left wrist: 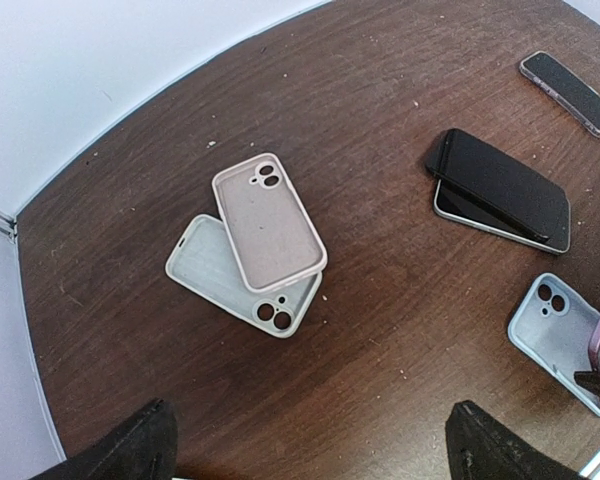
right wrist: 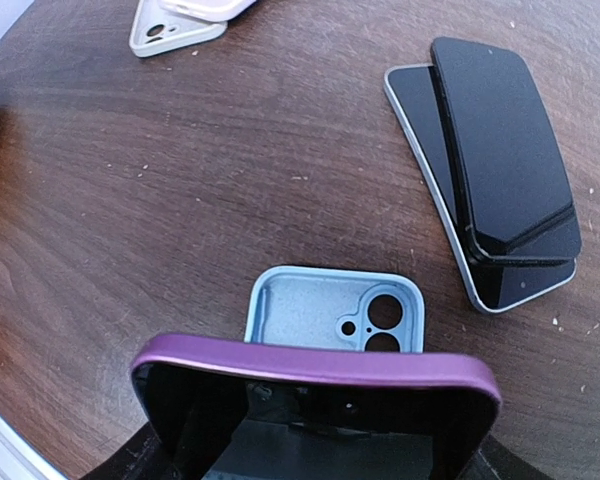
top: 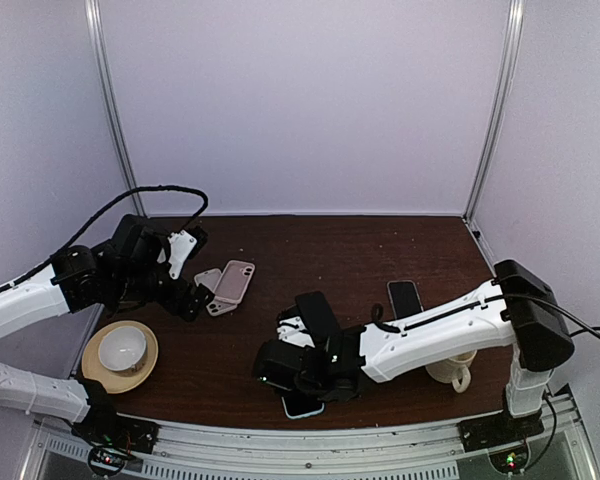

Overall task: Put the phone into the phone case
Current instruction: Install the phone into the phone case.

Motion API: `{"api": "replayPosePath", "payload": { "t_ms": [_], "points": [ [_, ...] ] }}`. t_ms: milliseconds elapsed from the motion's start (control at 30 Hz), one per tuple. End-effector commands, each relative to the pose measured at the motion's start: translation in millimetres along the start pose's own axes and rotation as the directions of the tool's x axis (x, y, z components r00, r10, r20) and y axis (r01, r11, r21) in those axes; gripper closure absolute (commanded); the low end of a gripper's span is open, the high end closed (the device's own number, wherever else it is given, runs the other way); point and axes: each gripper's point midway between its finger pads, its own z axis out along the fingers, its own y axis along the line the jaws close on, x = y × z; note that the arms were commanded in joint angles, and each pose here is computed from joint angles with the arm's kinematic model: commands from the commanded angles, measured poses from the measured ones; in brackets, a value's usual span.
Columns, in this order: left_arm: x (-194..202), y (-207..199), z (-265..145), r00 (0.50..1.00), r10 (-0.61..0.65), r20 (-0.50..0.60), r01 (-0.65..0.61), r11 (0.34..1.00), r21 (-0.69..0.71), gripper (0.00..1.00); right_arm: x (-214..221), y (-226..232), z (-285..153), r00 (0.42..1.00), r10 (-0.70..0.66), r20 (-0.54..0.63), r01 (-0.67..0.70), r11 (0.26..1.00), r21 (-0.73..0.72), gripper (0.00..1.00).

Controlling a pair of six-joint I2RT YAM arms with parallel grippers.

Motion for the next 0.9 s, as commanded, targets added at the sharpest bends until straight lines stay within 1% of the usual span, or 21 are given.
{"api": "replayPosePath", "payload": {
  "t_ms": [0, 100, 200, 333, 400, 500, 533, 733, 867],
  "points": [
    [-7, 0, 2, 1.0, -0.002, 0.03, 0.002, 1.0, -0.002, 0.02, 18, -17, 14, 0.996, 0.061, -0.06, -0.057, 0.997, 0.055, 0.96],
    [-7, 0, 3, 1.0, -0.001, 0.027, 0.001, 1.0, -0.002, 0.02, 18, -20, 15, 0.995, 0.07, -0.069, -0.065, 0.995, 0.073, 0.93],
    [-7, 0, 3, 1.0, 0.0, 0.027, 0.0, 1.0, -0.002, 0.03, 19, -21, 18, 0.996, 0.057, -0.075, -0.051, 0.995, 0.081, 0.86],
    [-7, 0, 4, 1.0, 0.001, 0.027, -0.001, 1.0, -0.002, 0.02, 16, -20, 19, 0.998, 0.019, -0.067, -0.014, 0.997, 0.081, 0.8],
    [-7, 0, 4, 1.0, 0.001, 0.026, -0.001, 1.0, -0.002, 0.03, 17, -20, 20, 0.997, 0.003, -0.071, 0.003, 0.997, 0.081, 0.74],
    [-6, 0, 4, 1.0, 0.003, 0.026, -0.003, 1.0, -0.002, 0.02, 20, -22, 25, 0.997, 0.003, -0.081, 0.004, 0.997, 0.083, 0.59],
    [-6, 0, 4, 1.0, 0.002, 0.026, -0.002, 1.0, -0.002, 0.03, 21, -22, 26, 0.996, 0.004, -0.084, 0.003, 0.996, 0.084, 0.55],
    [-7, 0, 3, 1.0, 0.001, 0.028, -0.002, 1.0, 0.001, 0.03, 19, -22, 30, 0.997, 0.001, -0.083, 0.006, 0.996, 0.09, 0.41],
    [-7, -1, 3, 1.0, 0.003, 0.028, -0.003, 1.0, 0.004, 0.02, 18, -23, 33, 0.997, -0.001, -0.083, 0.009, 0.995, 0.096, 0.39]
  ]
}}
